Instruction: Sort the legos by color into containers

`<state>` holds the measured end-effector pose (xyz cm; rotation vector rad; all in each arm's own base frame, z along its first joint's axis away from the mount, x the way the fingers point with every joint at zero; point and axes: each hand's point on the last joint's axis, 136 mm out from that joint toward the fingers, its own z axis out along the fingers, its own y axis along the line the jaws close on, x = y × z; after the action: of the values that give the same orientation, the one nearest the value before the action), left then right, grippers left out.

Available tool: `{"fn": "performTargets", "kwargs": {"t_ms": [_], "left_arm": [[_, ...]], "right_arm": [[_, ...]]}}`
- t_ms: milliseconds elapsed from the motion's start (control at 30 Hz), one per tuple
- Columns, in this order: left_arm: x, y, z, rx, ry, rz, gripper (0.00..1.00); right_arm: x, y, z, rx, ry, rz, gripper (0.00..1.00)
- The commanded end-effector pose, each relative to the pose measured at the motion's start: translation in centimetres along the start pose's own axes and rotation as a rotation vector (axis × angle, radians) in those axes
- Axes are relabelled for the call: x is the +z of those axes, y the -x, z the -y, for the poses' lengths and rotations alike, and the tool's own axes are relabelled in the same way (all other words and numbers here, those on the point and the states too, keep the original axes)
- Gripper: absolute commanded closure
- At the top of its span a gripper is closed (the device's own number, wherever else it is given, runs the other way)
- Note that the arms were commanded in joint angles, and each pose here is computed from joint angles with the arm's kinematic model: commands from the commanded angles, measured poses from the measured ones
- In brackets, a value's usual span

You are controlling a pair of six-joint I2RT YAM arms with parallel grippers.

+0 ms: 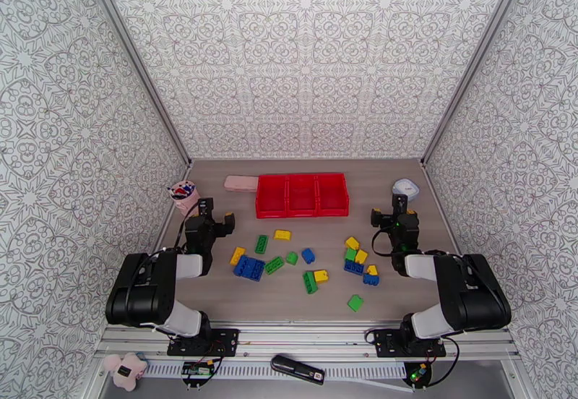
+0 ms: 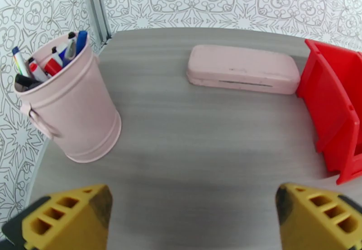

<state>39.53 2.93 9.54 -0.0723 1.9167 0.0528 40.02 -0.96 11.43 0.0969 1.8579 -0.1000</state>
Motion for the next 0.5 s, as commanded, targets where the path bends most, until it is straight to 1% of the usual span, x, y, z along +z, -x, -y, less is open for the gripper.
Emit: {"fn": "performTargets", "kwargs": {"t_ms": [0, 467], "left_arm": [[0.25, 1.29, -0.03, -0.004, 0.002, 0.033, 0.00], [0.25, 1.29, -0.06, -0.004, 0.003, 0.033, 0.00]], "right_arm": [[0.03, 0.10, 0.12, 0.009, -0.002, 0.008, 0.00], [-0.01, 0.10, 0.12, 0.008, -0.001, 0.010, 0.00]]}}
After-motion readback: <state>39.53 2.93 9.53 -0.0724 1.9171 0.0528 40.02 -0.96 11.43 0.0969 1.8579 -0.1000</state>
